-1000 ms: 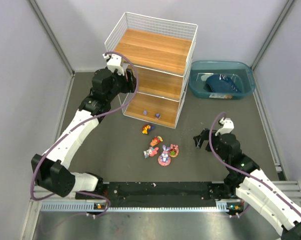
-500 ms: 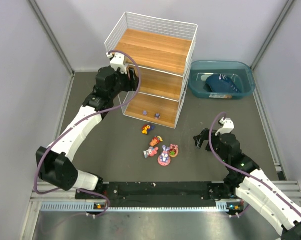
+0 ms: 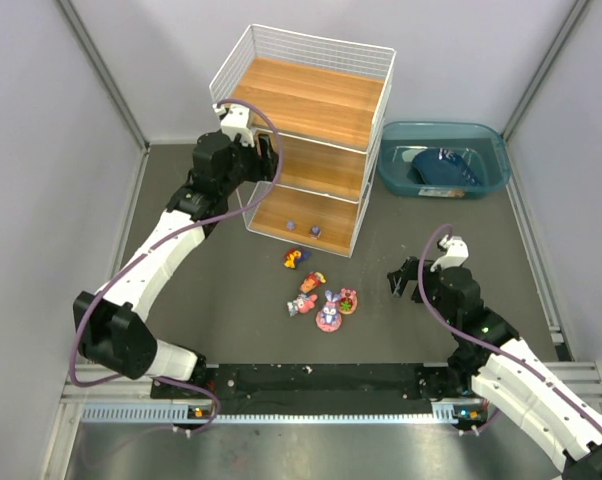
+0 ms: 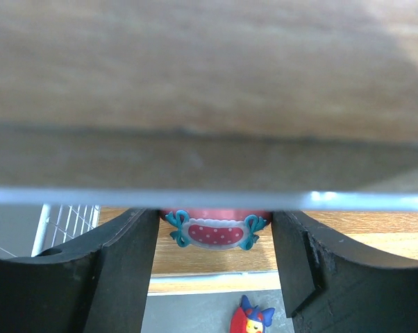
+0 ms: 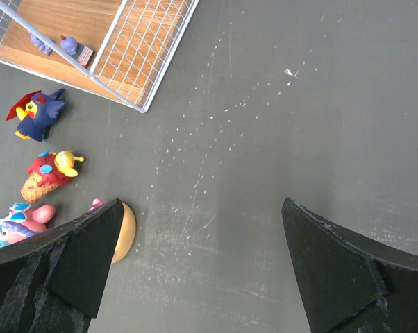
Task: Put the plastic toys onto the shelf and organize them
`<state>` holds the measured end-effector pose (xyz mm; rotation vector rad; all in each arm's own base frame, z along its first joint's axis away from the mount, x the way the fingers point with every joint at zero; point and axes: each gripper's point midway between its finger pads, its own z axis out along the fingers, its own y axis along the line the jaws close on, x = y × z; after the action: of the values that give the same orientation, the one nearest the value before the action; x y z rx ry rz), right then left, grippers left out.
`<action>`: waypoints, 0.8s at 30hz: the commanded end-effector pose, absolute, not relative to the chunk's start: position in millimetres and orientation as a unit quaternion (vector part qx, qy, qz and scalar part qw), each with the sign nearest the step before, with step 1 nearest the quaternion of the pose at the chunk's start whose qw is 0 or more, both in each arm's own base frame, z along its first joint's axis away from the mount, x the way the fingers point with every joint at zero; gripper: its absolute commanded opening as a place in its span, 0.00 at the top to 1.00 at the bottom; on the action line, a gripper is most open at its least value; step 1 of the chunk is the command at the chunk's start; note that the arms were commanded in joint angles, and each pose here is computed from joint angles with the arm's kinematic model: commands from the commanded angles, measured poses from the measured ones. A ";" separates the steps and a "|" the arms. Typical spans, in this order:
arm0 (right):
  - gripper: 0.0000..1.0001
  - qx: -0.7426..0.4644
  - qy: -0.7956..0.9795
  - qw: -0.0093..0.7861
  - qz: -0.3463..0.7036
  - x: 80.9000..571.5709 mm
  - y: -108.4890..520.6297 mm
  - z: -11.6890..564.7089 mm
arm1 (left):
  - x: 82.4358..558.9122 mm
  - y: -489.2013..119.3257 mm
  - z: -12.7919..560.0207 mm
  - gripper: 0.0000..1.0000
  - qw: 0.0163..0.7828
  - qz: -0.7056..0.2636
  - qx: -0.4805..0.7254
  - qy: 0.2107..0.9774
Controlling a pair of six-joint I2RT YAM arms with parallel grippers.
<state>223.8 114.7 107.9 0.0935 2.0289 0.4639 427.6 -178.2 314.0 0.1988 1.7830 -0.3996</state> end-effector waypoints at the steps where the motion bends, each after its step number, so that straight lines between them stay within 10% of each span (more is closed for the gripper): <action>1: 0.01 0.038 0.833 0.517 0.193 226.8 115.5 113.9 | 434.0 -177.0 346.1 0.32 0.638 -0.177 0.082 0.745; 24: 0.01 0.036 0.833 0.517 0.192 227.4 116.0 114.1 | 432.0 -171.6 351.7 0.22 0.646 -0.169 0.073 0.741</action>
<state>223.8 114.7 107.4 0.0929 2.0307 0.4628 432.0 -174.6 317.7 0.1791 1.7760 -0.3746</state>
